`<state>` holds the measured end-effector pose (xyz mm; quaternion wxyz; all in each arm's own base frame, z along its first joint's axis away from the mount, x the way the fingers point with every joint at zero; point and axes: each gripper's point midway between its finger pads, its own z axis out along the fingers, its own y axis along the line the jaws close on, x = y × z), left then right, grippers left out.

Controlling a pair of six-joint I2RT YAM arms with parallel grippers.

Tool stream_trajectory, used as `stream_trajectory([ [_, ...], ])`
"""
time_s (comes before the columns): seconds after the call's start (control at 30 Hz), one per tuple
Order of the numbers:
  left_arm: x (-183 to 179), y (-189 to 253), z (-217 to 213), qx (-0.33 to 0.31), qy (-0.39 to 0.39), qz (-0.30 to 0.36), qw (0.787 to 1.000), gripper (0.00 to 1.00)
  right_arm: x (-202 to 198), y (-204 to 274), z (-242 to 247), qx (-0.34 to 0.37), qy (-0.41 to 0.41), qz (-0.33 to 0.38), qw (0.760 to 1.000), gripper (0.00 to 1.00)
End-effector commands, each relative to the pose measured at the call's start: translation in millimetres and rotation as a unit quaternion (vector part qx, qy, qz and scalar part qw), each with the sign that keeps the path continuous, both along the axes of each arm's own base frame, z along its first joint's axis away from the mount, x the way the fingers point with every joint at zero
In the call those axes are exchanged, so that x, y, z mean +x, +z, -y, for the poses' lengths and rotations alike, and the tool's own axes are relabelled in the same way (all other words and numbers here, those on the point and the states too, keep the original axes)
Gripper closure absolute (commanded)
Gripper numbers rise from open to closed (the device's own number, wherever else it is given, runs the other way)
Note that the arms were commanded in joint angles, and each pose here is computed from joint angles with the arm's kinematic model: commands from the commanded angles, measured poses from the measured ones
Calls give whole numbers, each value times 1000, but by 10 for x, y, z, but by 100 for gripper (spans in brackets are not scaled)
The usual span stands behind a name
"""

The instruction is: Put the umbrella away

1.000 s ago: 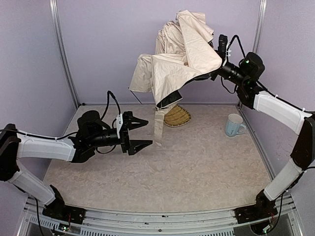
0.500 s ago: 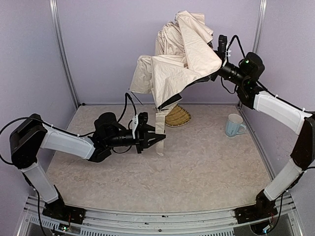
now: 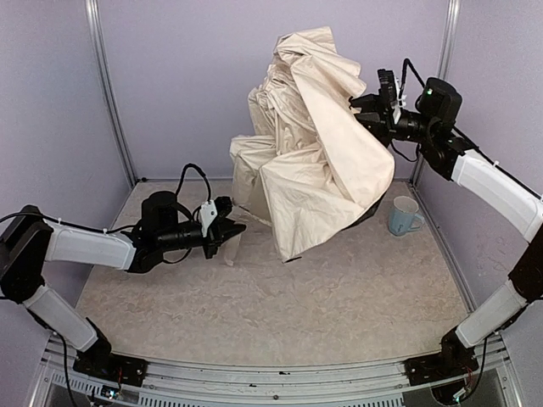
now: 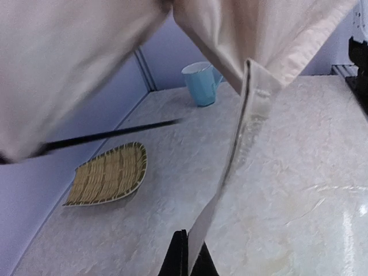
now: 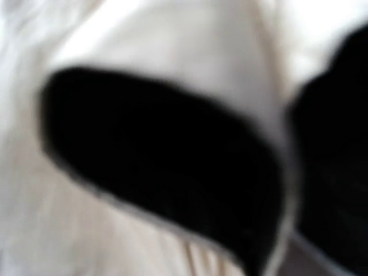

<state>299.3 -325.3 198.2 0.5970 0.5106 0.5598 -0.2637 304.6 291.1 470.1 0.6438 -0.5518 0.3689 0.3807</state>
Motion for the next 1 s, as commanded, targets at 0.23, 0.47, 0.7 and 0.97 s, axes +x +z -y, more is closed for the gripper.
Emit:
stream_trajectory([
  [0.23, 1240, -181, -332, 102, 100, 51, 988, 100, -967, -503, -580, -108, 121, 45, 986, 100],
  [0.47, 1583, 124, -289, 93, 85, 100, 987, 100, -966, -1499, -819, -202, 98, -64, 972, 100],
  [0.7, 1626, 177, -178, 97, 53, 143, 984, 100, -1156, -2925, -1091, -365, 70, -130, 919, 100],
  [0.97, 1698, 41, -167, 115, 56, 163, 978, 100, -1501, -4048, -996, -468, 103, -235, 845, 100],
])
